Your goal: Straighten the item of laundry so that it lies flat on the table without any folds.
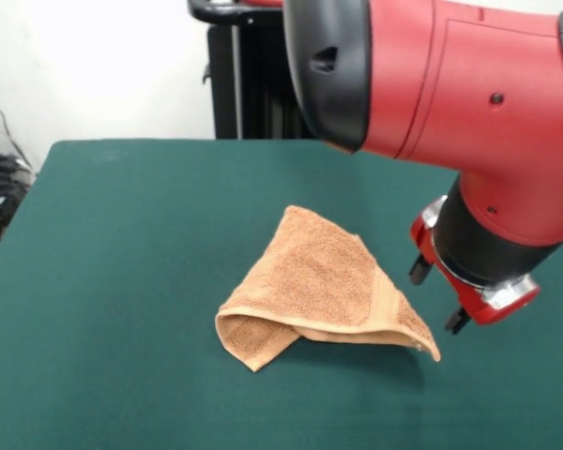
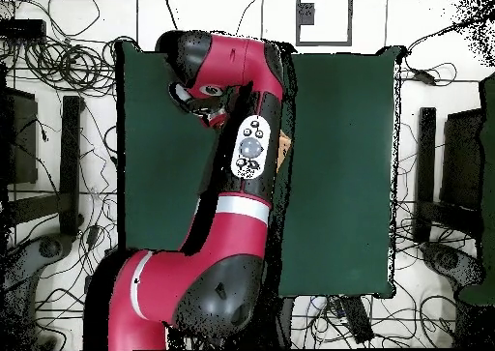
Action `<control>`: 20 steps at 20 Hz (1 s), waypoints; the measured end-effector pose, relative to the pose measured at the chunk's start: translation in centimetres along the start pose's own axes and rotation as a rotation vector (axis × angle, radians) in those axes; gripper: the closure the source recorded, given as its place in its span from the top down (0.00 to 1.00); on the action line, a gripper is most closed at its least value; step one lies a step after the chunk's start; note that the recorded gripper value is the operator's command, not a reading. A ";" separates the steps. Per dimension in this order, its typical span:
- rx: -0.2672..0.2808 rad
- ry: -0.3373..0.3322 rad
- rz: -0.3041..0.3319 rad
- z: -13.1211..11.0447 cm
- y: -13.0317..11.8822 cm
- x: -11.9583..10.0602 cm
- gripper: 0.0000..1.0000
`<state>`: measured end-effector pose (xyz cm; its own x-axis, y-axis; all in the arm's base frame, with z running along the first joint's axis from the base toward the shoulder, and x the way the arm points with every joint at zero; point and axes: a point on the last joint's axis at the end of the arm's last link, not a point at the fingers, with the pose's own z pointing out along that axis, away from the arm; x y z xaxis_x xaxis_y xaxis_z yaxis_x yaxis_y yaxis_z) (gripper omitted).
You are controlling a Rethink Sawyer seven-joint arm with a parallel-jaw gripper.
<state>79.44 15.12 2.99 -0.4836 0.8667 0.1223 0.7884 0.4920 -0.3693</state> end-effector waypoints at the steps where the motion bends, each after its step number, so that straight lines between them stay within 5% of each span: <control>1: -0.001 0.000 0.001 0.0 0.0 -0.2 1.00; 12: 0.006 -0.002 0.032 -0.3 0.6 -0.5 1.00; 20: 0.035 -0.009 0.126 -0.2 1.0 -1.0 1.00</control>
<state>80.77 14.76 2.66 -0.3851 0.9206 0.0653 0.8295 0.3762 -0.4129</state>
